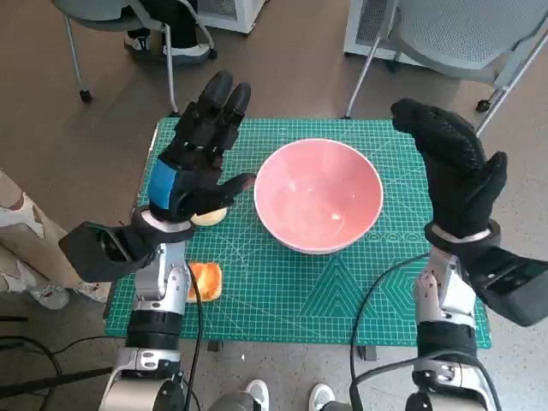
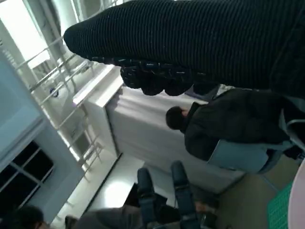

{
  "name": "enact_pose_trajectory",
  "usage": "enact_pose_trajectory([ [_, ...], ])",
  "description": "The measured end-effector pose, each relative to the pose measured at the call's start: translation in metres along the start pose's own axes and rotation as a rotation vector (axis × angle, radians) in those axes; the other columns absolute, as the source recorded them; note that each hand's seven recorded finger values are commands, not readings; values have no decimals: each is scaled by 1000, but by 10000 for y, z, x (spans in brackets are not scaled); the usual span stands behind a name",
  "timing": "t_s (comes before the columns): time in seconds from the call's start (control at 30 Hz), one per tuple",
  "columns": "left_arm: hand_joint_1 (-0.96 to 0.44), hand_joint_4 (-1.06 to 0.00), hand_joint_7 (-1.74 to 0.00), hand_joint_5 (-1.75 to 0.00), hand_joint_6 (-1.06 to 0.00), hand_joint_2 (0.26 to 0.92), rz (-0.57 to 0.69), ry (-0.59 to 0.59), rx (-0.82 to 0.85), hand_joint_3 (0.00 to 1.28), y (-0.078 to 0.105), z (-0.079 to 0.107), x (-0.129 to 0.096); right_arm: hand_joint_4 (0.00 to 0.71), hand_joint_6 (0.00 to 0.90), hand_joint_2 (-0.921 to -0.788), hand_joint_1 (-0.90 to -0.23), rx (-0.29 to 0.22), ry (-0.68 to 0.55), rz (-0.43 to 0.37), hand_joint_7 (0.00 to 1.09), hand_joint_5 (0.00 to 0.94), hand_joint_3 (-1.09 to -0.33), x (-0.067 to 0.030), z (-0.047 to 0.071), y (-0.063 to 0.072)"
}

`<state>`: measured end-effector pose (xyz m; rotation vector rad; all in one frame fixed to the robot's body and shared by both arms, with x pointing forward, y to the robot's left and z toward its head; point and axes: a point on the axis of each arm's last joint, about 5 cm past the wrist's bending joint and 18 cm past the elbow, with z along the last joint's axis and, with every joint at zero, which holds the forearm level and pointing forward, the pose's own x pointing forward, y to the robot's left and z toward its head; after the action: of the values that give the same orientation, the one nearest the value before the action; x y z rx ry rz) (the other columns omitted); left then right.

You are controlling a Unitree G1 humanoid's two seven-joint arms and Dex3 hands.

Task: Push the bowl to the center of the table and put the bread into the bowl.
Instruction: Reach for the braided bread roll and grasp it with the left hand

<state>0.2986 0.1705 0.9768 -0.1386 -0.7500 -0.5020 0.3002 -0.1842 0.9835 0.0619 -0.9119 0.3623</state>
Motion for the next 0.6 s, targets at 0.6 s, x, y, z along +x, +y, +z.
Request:
enact_pose_trajectory([
  [0.6, -277, 0, -46, 1, -154, 679, -172, 355, 549, 3, 361, 849, -318, 215, 251, -921, -635, 0, 0, -1, 175, 1, -745, 8, 19, 6],
])
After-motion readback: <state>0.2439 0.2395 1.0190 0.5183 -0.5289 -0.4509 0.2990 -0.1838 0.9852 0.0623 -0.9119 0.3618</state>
